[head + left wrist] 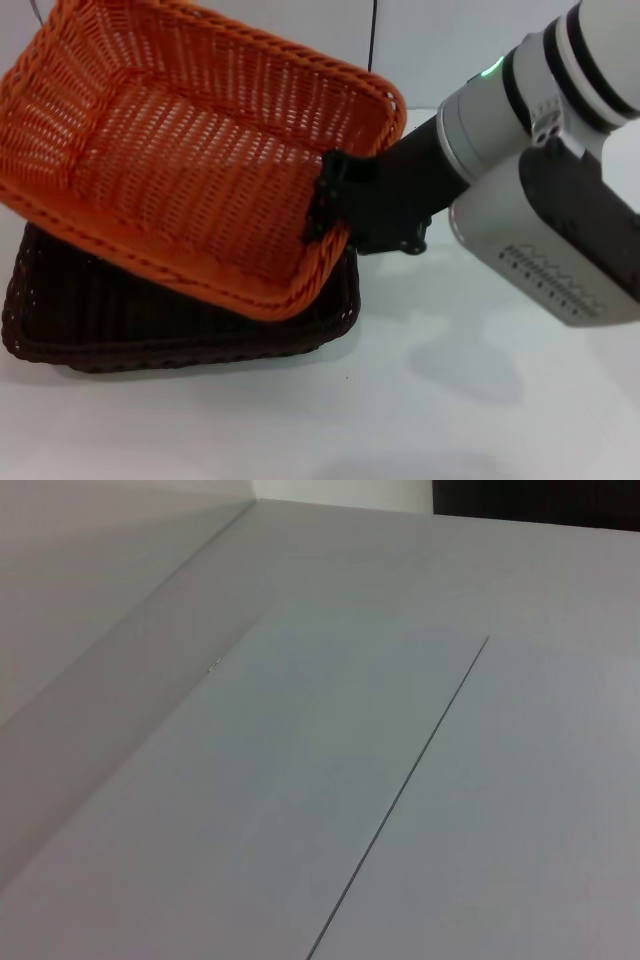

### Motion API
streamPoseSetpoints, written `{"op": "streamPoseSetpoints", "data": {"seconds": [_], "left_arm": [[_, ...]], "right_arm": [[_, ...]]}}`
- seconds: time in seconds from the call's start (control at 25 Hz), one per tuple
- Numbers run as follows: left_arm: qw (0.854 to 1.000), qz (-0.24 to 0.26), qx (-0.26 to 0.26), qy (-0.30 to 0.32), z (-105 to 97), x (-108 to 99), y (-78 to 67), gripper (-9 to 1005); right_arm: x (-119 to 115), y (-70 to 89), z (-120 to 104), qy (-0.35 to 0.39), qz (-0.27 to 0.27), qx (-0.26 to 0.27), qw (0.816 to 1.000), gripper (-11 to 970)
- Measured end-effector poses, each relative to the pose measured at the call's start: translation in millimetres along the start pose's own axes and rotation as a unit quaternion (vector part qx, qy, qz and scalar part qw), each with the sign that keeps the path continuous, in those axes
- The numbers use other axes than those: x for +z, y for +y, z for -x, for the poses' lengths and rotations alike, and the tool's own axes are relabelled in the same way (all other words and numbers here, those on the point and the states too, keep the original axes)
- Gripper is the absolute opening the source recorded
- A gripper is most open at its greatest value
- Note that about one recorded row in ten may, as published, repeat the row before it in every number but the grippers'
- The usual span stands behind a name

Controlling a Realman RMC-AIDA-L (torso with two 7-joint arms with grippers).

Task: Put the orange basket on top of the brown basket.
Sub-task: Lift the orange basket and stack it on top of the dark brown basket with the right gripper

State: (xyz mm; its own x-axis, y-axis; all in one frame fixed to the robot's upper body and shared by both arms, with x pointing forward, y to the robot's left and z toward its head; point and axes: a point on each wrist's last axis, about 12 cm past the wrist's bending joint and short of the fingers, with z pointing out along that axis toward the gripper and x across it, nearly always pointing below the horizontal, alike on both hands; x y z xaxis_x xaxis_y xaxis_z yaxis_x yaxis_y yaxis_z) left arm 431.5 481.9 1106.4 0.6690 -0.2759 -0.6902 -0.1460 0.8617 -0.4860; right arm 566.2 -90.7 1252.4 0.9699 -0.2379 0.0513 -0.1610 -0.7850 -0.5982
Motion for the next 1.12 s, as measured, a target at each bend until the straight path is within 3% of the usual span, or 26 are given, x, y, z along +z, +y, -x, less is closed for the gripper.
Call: {"op": "streamPoseSetpoints", "data": {"seconds": [0.24,0.76,1.12], "left_arm": [[1.0,0.001,-0.002,-0.001,2.2,-8.7,2.1,632],[1.0,0.0,-0.006,-0.006,3.1,-15.6,2.1,637],[1.0,0.002,-0.007,-0.007,3.7,-17.5,3.0,635]], "right_arm": [[11.9,1.1,4.4,0.002,0.007,-0.008,1.0,141],[9.0,-0.2,3.0,0.027,-0.028,-0.02,0.999,183],[12.6,16.3,2.4,0.011,-0.088,-0.058,0.994,188]]}}
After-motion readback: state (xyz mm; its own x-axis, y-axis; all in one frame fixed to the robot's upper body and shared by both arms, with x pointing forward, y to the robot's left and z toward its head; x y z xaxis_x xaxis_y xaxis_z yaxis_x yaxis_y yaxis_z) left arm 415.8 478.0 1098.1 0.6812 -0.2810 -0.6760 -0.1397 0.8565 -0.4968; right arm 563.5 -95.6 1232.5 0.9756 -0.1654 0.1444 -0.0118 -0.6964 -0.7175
